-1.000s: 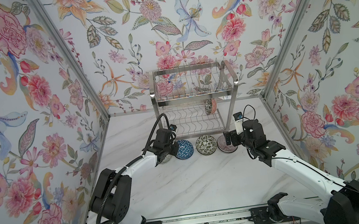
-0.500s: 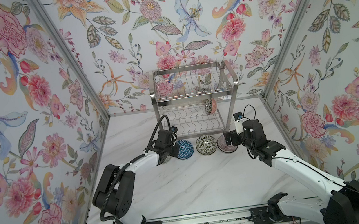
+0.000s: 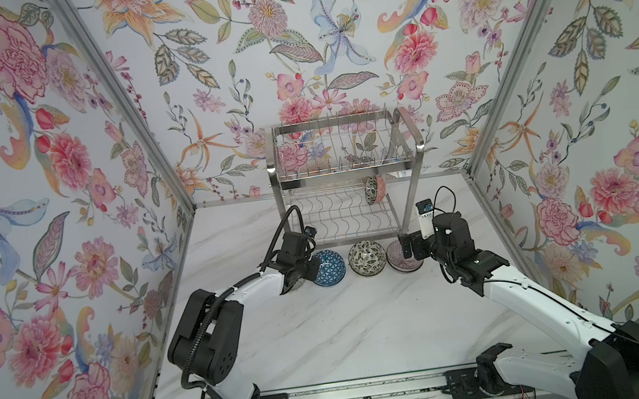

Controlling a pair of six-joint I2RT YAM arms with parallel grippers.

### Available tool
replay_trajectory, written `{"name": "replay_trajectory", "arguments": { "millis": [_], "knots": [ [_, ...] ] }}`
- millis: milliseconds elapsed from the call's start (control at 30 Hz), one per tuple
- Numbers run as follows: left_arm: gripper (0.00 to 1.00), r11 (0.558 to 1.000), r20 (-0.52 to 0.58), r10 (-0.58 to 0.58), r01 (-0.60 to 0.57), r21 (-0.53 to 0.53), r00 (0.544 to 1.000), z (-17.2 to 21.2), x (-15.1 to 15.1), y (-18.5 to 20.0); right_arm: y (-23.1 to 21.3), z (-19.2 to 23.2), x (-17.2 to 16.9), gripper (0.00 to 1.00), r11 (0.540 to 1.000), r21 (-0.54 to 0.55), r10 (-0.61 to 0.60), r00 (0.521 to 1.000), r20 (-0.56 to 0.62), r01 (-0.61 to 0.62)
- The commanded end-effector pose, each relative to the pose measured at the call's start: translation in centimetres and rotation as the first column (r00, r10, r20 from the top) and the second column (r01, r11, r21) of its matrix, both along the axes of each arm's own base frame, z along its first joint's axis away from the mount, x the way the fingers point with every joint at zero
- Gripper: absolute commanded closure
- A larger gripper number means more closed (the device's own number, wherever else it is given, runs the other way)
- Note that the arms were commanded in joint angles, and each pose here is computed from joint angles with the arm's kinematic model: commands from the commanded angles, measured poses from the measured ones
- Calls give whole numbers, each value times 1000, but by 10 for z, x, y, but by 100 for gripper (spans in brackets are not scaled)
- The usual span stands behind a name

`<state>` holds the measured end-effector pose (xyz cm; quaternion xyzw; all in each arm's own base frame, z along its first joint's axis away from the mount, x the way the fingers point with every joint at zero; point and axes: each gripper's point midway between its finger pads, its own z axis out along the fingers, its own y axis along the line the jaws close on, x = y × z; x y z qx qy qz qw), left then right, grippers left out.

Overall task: Load the bowls into the dish rack
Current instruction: 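Lower left gripper onto rim of blue triangle-pattern bowl and grasp it, then lift the blue bowl with left gripper toward right gripper while right approaches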

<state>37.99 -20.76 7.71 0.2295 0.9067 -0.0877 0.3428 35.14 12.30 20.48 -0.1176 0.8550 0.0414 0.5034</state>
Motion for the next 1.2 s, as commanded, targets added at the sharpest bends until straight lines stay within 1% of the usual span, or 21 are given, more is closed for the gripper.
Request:
{"name": "replay_trajectory", "arguments": {
  "millis": [0, 67, 233, 400, 700, 767, 833, 1167],
  "knots": [
    [94, 1000, 0, -4, 4, 27, 1000, 1, 0, 0, -3, -5, -3, 1, 1000, 7, -7, 1000, -13, 7],
    [100, 1000, 2, -5, 5, 24, 1000, 2, 1, -1, -3, -5, -3, 1, 1000, 7, -8, 1000, -13, 8],
    [100, 1000, 7, -8, 7, 15, 1000, 6, 1, -3, -4, -4, -4, 1, 1000, 5, -10, 1000, -11, 10],
    [100, 1000, 26, -14, 14, -23, 1000, 18, 3, -7, -5, -4, -5, 1, 1000, 6, -14, 1000, -10, 14],
    [100, 997, 101, -5, 13, -70, 995, 53, 5, -9, -7, -3, -6, 1, 1000, 9, -19, 1000, -6, 19],
    [100, 997, 103, 0, 8, -74, 995, 54, 6, -9, -7, -2, -6, 1, 1000, 11, -19, 1000, -5, 19],
    [100, 995, 143, 5, 9, -100, 990, 73, 6, -10, -6, -2, -6, 1, 1000, 13, -16, 1000, -5, 16],
    [100, 985, 212, 20, 17, -172, 977, 109, 8, -13, -1, 4, -8, 1, 999, 47, -1, 1000, -14, 2]
  ]
}}
